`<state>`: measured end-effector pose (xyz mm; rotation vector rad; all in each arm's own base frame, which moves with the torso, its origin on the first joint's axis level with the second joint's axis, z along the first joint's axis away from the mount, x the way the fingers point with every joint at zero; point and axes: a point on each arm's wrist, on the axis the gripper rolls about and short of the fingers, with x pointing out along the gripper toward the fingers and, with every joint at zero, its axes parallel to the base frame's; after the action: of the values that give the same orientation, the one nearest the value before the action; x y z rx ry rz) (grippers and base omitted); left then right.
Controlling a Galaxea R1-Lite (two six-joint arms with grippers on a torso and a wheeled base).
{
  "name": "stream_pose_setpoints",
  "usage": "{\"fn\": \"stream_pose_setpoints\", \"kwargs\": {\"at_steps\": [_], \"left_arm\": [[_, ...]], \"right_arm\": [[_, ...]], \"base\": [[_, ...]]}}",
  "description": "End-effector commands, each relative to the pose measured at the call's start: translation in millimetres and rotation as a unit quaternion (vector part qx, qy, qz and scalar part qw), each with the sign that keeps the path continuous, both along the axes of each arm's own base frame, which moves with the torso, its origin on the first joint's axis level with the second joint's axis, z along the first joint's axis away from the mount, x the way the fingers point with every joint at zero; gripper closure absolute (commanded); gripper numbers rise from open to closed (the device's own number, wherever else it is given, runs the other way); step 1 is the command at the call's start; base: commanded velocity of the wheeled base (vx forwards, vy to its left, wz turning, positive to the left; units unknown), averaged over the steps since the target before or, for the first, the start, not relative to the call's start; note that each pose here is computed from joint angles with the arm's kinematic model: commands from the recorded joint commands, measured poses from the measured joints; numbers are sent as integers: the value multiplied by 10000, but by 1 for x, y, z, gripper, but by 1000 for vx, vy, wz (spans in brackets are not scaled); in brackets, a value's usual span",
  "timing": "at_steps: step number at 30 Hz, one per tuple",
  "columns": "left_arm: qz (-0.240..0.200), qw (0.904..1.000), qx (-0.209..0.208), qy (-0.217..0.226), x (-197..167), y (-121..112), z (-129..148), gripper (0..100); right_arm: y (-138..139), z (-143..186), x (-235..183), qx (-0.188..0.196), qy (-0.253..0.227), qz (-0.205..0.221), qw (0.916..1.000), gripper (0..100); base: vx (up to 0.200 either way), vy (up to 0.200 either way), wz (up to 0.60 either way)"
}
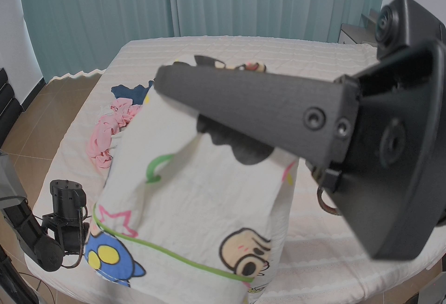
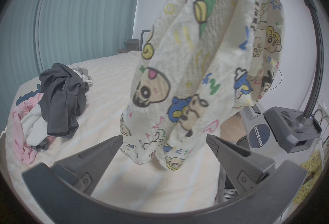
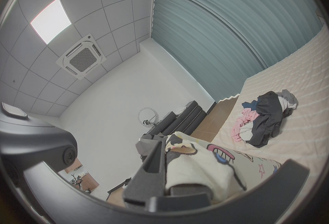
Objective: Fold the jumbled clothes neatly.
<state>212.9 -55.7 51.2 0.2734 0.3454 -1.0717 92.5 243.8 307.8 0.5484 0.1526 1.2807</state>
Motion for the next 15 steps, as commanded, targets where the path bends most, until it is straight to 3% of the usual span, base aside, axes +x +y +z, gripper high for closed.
{"fn": "stream_pose_setpoints", "kwargs": {"at_steps": [1, 5, 15], "left_arm": [[-154, 9995, -63, 280, 17, -1, -22, 0], [-667, 9971, -260, 245, 17, -9, -28, 0], [-1153, 9923, -367, 270, 13, -25, -28, 0]], "right_arm": [[1, 0, 0, 2, 1, 2, 10000, 100], [0, 0, 0, 9, -2, 2, 10000, 100], [0, 4, 0, 58, -23, 10, 10000, 100]], "base": [[0, 0, 0], [0, 0, 0], [0, 0, 0]]}}
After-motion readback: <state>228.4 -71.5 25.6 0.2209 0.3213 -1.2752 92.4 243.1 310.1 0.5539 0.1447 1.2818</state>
